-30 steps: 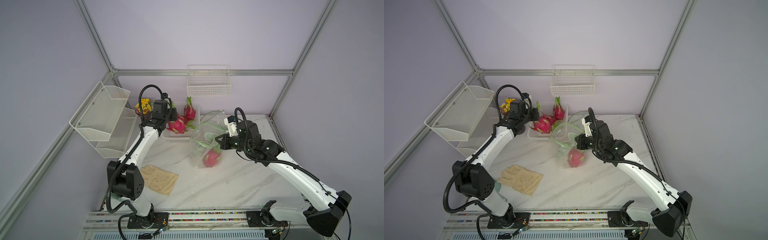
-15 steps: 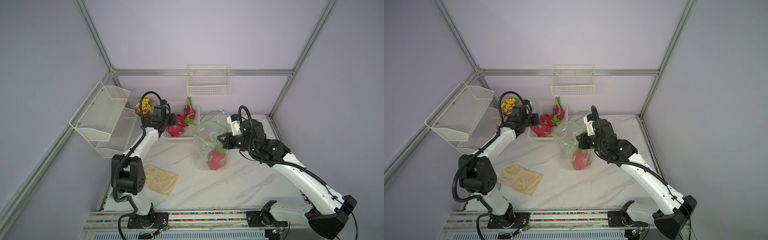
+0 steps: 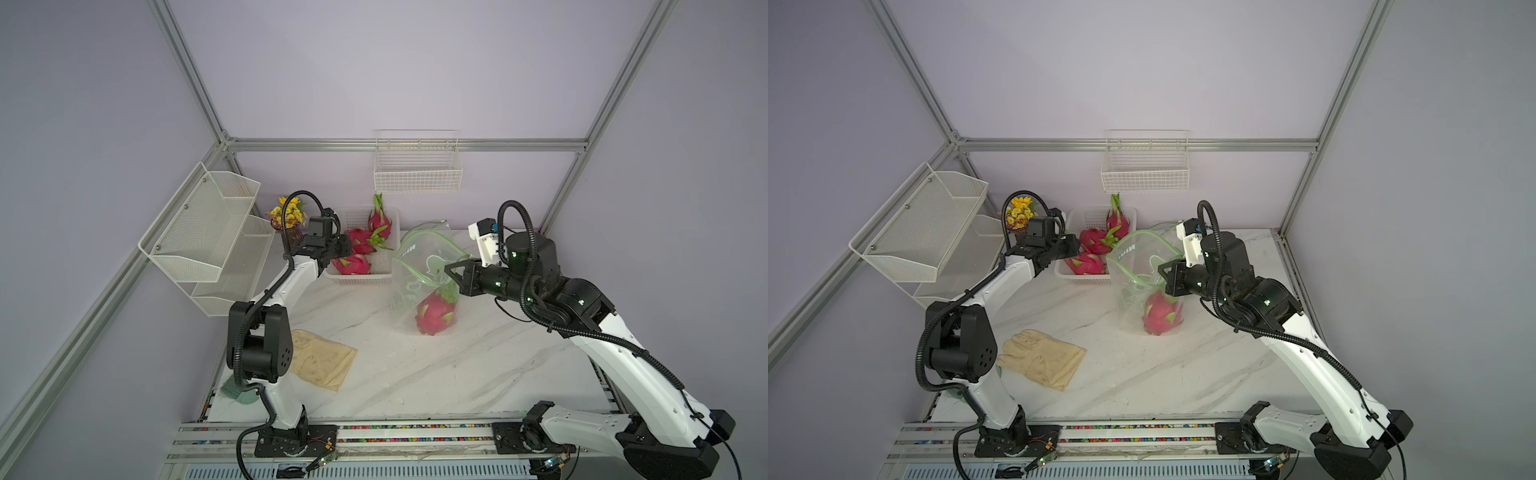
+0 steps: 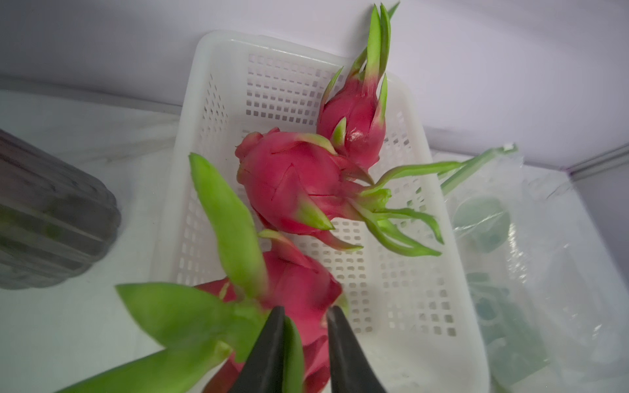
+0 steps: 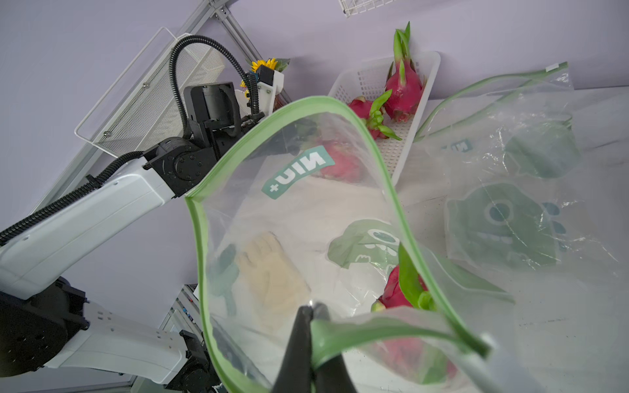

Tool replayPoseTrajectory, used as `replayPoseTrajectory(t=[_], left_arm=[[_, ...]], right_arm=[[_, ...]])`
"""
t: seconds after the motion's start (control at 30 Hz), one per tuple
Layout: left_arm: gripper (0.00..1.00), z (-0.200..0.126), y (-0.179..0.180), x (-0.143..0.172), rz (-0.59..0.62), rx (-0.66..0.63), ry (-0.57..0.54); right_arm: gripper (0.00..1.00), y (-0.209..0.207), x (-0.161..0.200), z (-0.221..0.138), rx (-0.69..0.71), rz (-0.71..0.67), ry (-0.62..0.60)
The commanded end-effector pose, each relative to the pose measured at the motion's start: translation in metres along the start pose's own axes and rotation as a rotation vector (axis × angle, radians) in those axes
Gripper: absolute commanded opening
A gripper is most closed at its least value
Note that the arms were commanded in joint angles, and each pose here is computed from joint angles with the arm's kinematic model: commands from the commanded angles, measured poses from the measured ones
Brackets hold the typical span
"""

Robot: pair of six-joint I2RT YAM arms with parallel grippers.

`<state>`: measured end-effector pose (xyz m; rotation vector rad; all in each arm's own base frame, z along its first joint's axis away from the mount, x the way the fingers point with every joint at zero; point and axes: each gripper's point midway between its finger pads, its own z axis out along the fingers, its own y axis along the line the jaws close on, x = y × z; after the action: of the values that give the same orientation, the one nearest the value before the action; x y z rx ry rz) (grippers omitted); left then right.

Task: Open the zip-top bag and take out the dragon fruit
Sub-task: Place the dragon fruit in the basket.

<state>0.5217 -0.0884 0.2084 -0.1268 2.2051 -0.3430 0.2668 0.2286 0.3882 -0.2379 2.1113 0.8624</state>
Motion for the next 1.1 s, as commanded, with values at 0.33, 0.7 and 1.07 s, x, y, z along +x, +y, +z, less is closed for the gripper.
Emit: replayPoseTrajectory(t=[0.33,0.7,1.07], left_arm=[[0.52,-0.109,-0.052,-0.035,-0.057,0.213,-0.063],[0.54,-0.2,-0.079,-0.02,-0.021,0.339,-0.119],[0.53,-0.229,-0.09,0.005,-0.003,0.398,-0.097]], right_arm=[[0.0,-0.011,0.016,-0.046,0.105,0.012,0.085],[0.0,-0.023,0.041,-0.055,0.153,-0.029,0.196],[0.0,-0.054,0.057,0.013,0.097,0.003,0.383]])
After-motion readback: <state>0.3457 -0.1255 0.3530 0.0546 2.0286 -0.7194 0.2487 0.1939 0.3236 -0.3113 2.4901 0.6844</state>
